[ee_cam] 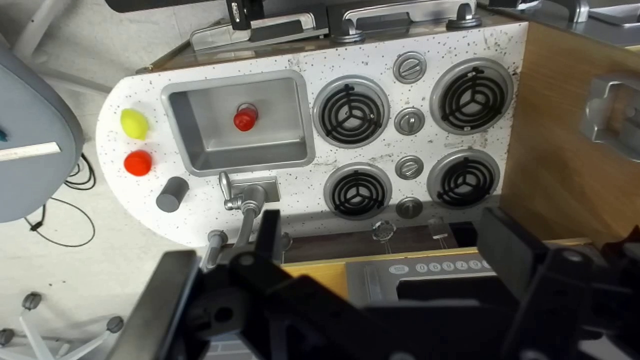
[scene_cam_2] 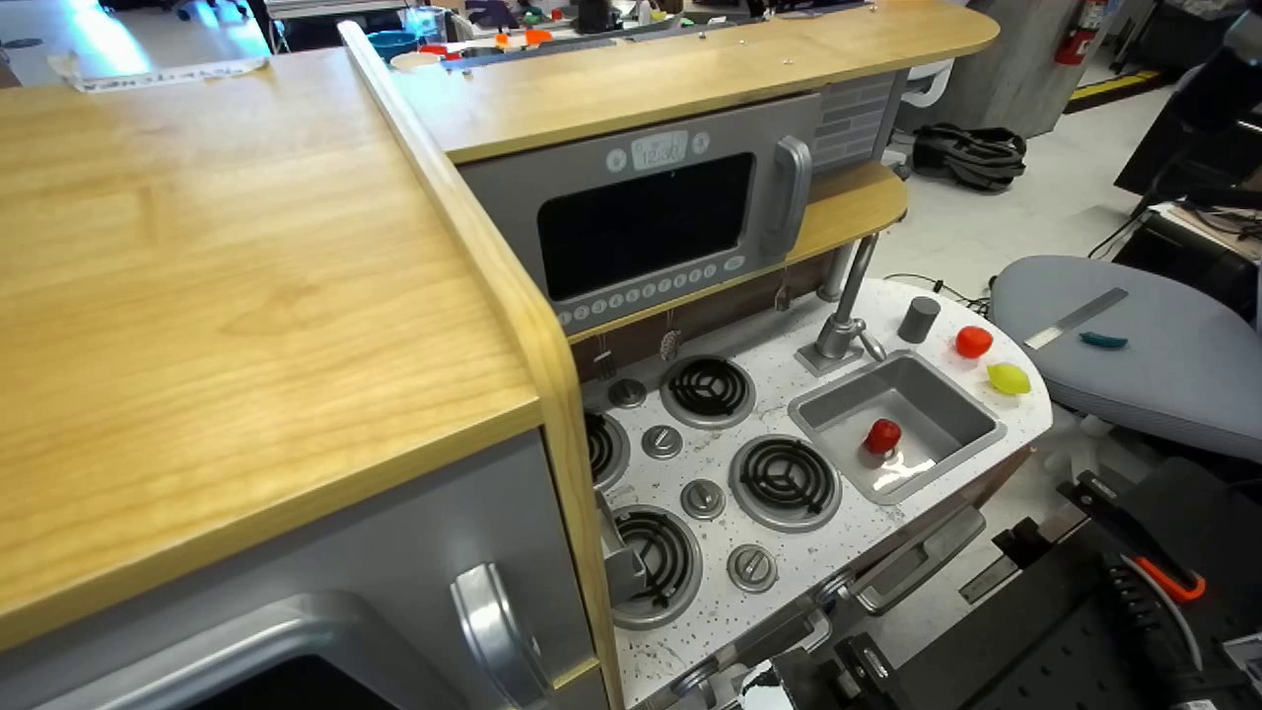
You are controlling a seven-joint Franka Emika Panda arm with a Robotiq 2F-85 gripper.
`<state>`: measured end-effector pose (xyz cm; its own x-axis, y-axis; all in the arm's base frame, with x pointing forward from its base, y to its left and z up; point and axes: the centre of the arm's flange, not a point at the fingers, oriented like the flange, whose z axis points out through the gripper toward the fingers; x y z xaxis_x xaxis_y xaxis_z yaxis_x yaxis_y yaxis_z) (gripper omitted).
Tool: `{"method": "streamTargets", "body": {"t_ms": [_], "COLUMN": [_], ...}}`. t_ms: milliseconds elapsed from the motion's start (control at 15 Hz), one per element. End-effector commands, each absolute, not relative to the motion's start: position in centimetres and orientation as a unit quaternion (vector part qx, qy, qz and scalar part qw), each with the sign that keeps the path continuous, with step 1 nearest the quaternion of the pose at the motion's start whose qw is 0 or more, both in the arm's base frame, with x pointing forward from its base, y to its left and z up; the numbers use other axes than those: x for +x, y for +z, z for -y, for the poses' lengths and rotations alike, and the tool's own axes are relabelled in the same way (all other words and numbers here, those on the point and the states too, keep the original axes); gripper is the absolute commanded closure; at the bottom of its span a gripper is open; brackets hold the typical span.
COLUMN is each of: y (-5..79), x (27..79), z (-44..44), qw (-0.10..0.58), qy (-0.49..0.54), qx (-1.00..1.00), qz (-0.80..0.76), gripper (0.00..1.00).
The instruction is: Pick the lemon on the counter and put it on the stove
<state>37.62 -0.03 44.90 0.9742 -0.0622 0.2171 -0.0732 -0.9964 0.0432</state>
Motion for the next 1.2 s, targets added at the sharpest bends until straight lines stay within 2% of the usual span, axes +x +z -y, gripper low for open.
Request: {"method": "streamTargets", "body": {"t_ms": [0, 667, 1133], "y": [43.6, 33.5, 25.1], "x": [39.1, 49.4, 53.7], "z": [1.3, 9.9, 19.1], "qw": [0.021, 0.058, 0.113], "qy": [0.104, 0.055, 0.015], "qx": [0.994, 0.996, 0.992], "qz": [0.034, 0.042, 0.059], "gripper": [0.0, 0.0, 0.0]}}
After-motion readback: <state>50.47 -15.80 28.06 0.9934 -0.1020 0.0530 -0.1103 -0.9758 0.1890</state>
